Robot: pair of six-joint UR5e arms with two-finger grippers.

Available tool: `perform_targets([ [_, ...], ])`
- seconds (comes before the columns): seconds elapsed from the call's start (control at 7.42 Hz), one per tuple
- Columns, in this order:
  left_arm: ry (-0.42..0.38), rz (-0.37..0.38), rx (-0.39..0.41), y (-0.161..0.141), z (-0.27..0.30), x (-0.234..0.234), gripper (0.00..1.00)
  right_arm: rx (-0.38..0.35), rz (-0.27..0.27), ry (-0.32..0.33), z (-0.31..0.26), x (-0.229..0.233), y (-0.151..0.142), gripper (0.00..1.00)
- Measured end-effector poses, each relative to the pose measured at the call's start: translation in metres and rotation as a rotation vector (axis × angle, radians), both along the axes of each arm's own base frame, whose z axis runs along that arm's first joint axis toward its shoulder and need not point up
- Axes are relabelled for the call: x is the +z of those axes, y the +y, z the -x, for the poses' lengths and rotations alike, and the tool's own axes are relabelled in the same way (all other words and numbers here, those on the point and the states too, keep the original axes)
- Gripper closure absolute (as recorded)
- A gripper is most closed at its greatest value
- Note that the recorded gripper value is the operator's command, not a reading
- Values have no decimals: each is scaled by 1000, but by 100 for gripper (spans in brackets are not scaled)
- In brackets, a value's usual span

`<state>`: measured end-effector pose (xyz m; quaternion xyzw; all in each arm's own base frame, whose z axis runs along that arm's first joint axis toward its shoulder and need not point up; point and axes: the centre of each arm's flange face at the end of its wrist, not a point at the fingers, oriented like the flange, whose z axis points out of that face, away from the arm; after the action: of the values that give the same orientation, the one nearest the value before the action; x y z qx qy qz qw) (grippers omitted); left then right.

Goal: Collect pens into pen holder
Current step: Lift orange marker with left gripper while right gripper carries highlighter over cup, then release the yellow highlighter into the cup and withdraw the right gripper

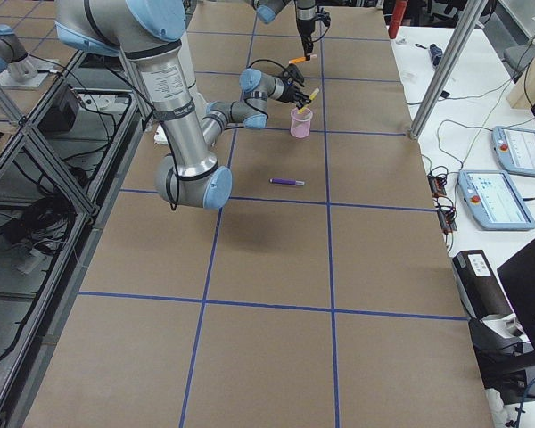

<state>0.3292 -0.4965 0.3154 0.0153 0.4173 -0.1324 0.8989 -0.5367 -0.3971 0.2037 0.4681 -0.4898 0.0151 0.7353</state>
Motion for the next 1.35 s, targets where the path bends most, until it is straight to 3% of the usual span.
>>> perform_targets([
  [0.4, -6, 3, 2, -2, -2, 3, 100, 0, 1, 1, 9, -2, -3, 2],
  [0.81, 10, -29, -19, -10, 3, -16, 100, -4, -5, -24, 0, -11, 0, 1],
  [1.08, 14, -134, -100, -21, 15, -52, 100, -9, 27, -32, -10, -19, -2, 1],
  [1.35, 66, -299, -182, -22, 26, -83, 100, -55, 150, 26, -38, -10, -28, 1],
])
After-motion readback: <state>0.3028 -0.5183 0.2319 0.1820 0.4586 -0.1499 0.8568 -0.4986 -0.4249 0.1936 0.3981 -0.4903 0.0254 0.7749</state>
